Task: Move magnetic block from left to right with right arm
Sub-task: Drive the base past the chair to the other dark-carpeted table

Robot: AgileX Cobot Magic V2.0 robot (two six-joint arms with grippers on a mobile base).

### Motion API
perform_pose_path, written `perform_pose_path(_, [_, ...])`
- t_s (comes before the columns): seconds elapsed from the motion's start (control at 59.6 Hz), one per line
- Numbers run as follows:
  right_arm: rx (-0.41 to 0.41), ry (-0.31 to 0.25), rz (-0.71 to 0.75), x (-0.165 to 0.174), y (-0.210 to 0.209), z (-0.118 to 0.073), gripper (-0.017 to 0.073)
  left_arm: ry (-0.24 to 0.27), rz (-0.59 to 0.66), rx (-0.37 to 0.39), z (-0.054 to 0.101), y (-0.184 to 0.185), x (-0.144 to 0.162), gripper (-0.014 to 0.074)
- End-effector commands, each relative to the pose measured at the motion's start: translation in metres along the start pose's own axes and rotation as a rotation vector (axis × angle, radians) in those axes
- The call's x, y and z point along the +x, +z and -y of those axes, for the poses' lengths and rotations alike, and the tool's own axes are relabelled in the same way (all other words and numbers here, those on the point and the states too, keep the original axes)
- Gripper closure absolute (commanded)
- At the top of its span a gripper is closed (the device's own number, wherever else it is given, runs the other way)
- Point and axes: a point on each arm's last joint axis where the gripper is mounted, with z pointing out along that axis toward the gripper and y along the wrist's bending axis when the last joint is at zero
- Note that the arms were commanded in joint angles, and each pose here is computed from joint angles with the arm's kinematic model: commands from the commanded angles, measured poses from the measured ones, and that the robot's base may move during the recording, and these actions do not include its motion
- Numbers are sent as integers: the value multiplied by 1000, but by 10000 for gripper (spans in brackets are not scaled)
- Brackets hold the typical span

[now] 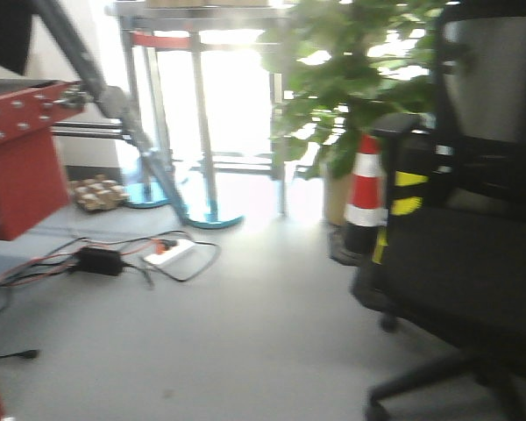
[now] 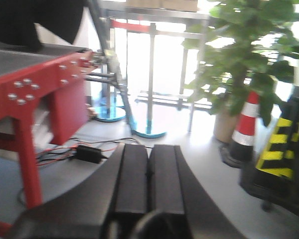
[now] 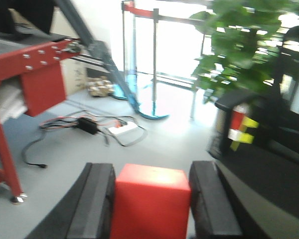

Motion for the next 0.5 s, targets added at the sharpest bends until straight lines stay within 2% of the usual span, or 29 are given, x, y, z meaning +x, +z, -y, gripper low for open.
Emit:
perform_pose_path(0.0, [-13,-22,111,-16,-2,-1,336,-4,93,5,0,-1,-5,710])
perform_pose_path(0.486, [-13,-22,111,-16,-2,-1,336,-4,93,5,0,-1,-5,710])
